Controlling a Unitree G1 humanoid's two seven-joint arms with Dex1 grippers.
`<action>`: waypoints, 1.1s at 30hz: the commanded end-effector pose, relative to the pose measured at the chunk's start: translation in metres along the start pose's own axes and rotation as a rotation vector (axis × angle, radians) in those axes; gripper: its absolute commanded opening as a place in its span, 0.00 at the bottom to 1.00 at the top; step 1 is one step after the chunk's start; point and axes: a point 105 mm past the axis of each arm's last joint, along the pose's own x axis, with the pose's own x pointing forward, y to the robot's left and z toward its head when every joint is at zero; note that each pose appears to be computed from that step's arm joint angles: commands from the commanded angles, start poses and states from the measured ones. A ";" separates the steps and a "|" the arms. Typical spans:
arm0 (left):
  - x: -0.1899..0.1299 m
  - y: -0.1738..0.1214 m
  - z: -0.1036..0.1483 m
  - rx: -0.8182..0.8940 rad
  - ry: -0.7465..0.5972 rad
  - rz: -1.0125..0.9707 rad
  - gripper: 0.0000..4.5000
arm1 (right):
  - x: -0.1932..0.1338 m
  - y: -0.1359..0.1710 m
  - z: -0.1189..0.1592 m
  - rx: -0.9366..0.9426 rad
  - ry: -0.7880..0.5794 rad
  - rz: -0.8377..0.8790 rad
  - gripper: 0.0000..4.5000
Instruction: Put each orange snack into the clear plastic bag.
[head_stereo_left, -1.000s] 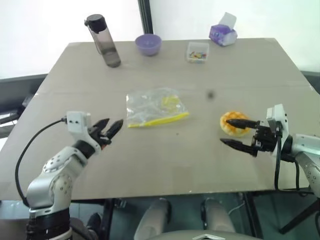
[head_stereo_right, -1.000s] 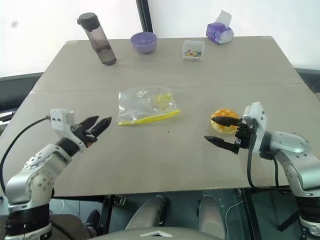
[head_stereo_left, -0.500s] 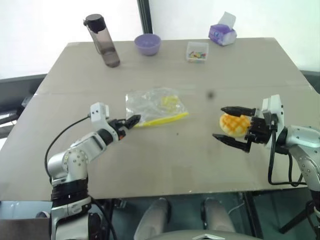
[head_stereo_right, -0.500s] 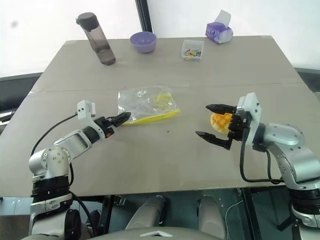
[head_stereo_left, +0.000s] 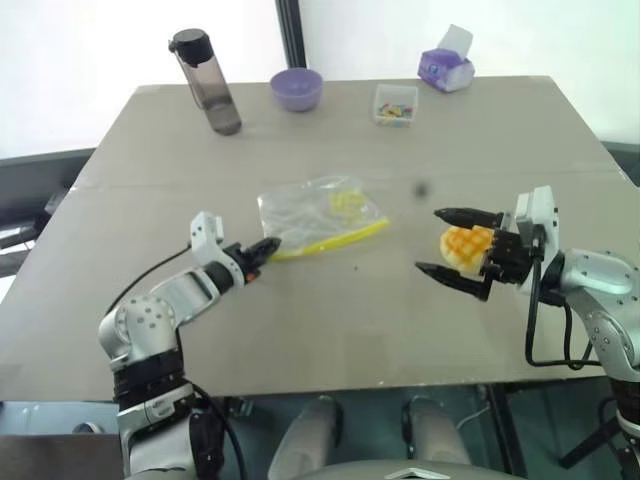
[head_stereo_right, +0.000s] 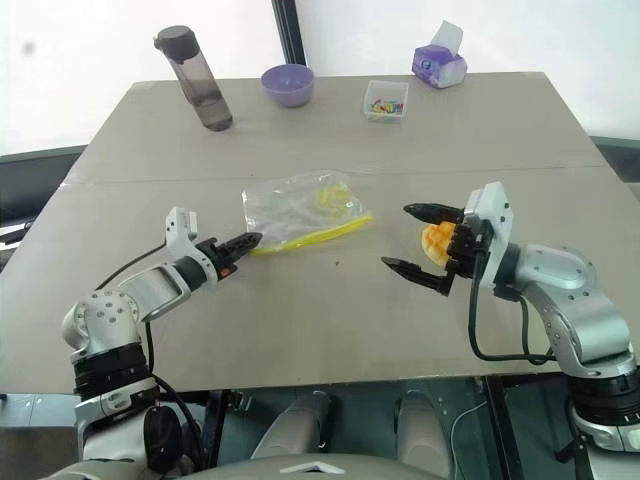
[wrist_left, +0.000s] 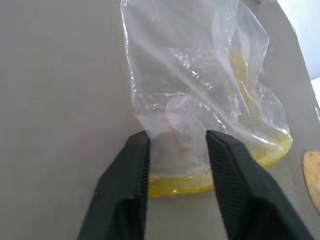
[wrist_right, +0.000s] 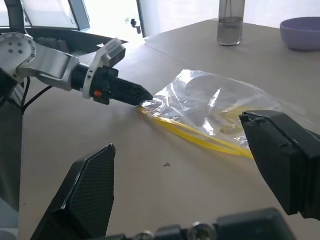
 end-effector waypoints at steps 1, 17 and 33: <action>-0.002 -0.004 -0.017 -0.031 0.063 -0.022 0.00 | 0.003 -0.001 0.005 -0.041 -0.006 -0.013 1.00; -0.028 -0.069 -0.017 -0.218 -0.016 -0.376 0.00 | 0.048 -0.001 -0.042 -0.340 0.219 -0.037 1.00; -0.057 -0.104 -0.030 -0.289 0.041 -0.503 0.00 | 0.103 -0.042 -0.049 -0.562 0.249 -0.219 0.78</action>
